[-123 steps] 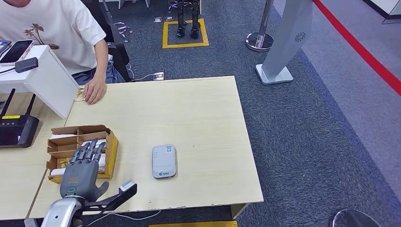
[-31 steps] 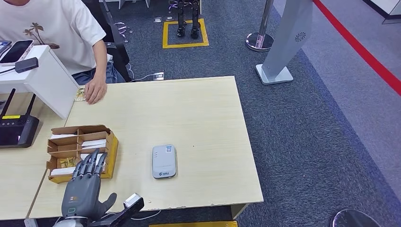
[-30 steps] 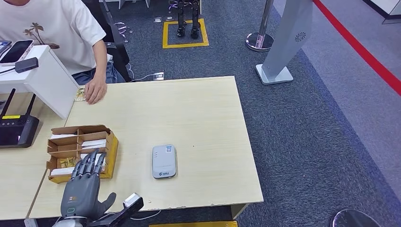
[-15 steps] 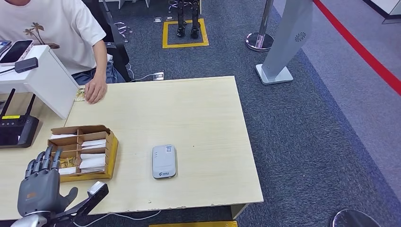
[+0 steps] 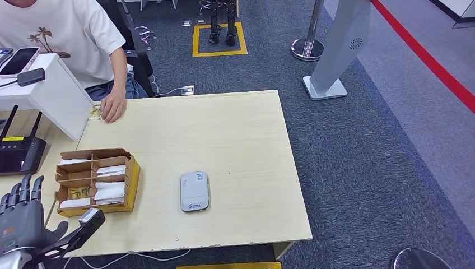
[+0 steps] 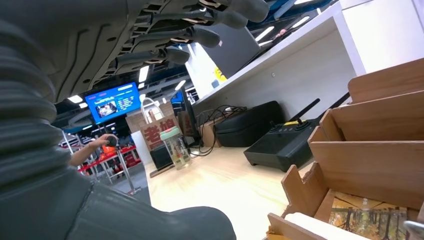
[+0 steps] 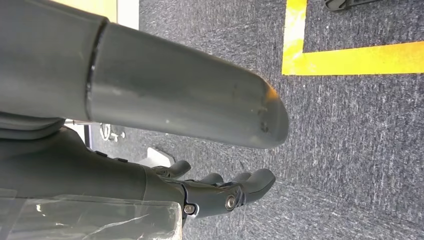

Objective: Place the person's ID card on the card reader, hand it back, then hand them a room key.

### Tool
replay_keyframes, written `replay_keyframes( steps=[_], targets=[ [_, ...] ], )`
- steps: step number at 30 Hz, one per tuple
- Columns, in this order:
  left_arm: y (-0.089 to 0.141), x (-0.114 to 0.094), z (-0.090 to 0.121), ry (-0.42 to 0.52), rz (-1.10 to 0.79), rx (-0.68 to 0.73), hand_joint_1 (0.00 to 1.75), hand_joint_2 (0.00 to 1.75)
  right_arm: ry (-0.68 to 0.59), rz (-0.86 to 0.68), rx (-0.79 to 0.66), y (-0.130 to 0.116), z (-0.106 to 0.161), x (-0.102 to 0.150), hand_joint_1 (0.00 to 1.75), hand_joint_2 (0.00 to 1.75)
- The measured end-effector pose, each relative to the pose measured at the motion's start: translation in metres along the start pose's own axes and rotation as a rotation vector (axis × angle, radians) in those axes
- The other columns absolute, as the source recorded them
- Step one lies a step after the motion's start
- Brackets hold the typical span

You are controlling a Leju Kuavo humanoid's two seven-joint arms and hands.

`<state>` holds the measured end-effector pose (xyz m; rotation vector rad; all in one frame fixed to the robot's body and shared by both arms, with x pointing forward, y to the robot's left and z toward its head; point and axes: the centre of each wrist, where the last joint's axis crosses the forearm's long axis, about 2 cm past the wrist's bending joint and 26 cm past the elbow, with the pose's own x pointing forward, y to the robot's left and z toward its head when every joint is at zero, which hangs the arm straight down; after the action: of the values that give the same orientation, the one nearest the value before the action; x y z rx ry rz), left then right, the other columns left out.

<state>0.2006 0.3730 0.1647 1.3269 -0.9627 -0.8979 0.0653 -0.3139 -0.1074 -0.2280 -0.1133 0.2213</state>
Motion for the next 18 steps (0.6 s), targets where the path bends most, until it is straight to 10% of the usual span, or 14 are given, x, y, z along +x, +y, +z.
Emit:
replay_keyframes(
  steps=[18],
  targets=[
    [-0.012, 0.01, -0.014, -0.052, 0.065, -0.078, 0.0, 1.75, -0.027, 0.017, 0.002, 0.0, 0.0, 0.003, 0.0, 0.0]
  ],
)
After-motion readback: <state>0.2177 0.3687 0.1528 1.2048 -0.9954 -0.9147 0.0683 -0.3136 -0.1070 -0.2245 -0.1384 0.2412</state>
